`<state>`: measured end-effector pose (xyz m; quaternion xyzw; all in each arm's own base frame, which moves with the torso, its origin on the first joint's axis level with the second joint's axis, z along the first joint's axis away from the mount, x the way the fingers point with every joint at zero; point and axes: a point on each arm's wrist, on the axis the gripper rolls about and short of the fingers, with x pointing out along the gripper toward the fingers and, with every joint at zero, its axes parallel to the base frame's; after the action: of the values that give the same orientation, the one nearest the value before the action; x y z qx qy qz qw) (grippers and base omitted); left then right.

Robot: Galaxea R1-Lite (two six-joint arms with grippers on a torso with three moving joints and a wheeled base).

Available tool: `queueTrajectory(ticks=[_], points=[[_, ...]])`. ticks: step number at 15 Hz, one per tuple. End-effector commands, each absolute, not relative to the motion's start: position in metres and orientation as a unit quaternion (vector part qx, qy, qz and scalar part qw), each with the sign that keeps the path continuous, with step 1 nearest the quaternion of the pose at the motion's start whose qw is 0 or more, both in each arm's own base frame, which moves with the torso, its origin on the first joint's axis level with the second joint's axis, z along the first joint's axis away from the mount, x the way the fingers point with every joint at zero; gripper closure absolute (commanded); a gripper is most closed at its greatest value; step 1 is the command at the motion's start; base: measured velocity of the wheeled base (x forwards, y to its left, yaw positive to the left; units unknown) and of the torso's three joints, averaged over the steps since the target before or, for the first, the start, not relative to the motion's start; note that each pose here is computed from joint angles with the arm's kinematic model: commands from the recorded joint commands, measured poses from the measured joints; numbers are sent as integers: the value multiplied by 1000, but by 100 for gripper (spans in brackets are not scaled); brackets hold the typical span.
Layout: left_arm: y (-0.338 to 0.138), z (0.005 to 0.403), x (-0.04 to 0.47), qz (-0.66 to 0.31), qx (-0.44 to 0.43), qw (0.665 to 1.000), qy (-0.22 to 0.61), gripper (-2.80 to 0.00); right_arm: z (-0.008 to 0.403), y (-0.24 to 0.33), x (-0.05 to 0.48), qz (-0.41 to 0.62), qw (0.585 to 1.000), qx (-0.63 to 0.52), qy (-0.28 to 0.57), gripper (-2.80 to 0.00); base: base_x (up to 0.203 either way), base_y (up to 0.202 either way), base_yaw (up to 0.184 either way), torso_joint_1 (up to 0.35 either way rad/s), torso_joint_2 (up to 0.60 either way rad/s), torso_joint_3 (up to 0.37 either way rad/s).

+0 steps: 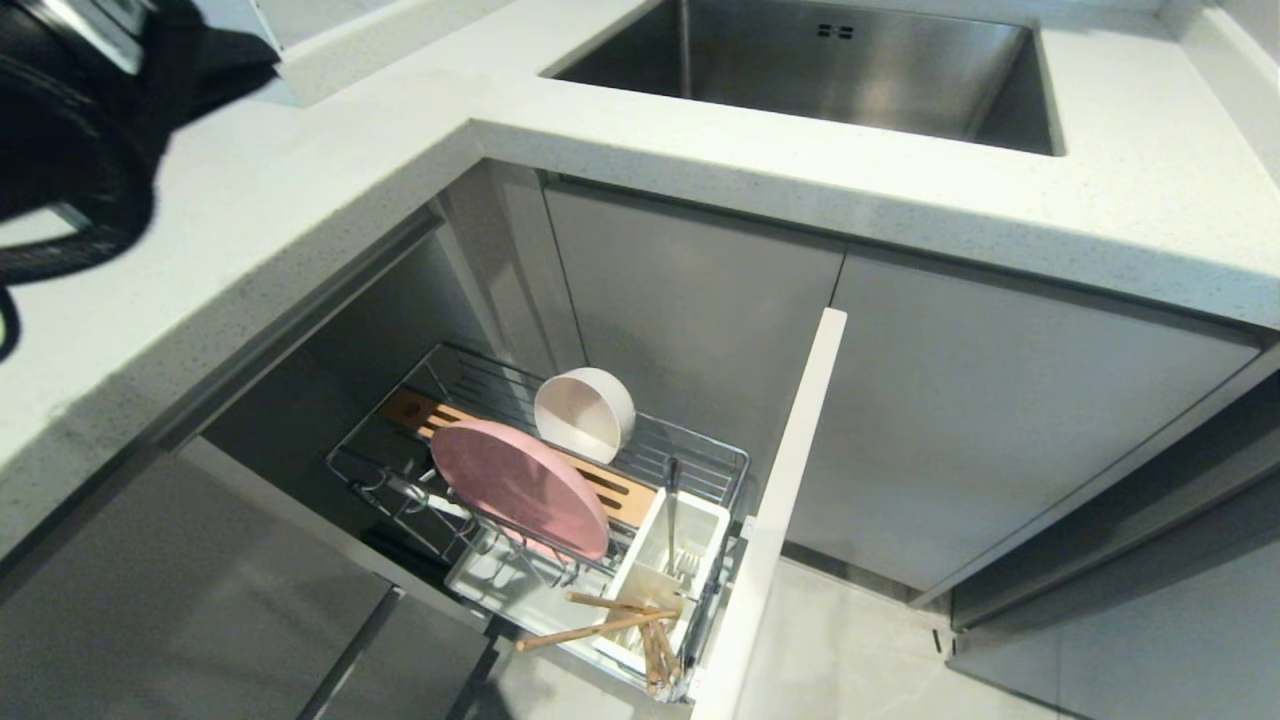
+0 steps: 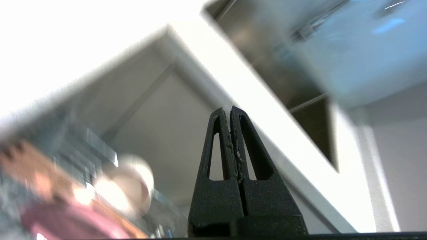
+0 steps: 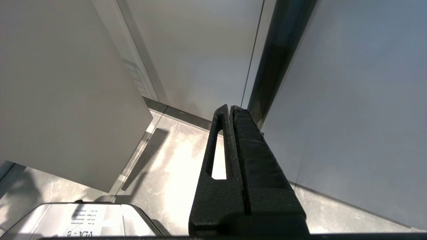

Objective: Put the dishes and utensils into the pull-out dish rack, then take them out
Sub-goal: Take the plate out of the cupboard

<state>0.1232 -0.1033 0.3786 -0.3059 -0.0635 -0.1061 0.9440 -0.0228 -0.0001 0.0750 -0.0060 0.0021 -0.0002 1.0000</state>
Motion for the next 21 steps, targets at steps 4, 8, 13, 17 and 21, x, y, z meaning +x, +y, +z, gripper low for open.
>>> queueTrajectory(ticks=[4, 8, 13, 17, 21], points=[[-18, 408, 42, -194, -243, 932, -186, 0, 75, 0, -23, 0, 1000, -6, 2, 0, 0, 0, 0, 0, 0, 0], [2, 391, -13, -164, -99, 948, -254, 0, 75, 0, -23, 0, 1000, -6, 2, 0, 0, 0, 0, 0, 0, 0], [2, 328, -66, -141, -12, 969, -204, 0, 75, 0, -23, 0, 1000, -6, 2, 0, 0, 0, 0, 0, 0, 0], [0, 260, -82, -92, 13, 983, -156, 0, 75, 0, -23, 0, 1000, -6, 2, 0, 0, 0, 0, 0, 0, 0], [-4, 195, -81, -67, 41, 989, -126, 0, 75, 0, -23, 0, 1000, -6, 2, 0, 0, 0, 0, 0, 0, 0]])
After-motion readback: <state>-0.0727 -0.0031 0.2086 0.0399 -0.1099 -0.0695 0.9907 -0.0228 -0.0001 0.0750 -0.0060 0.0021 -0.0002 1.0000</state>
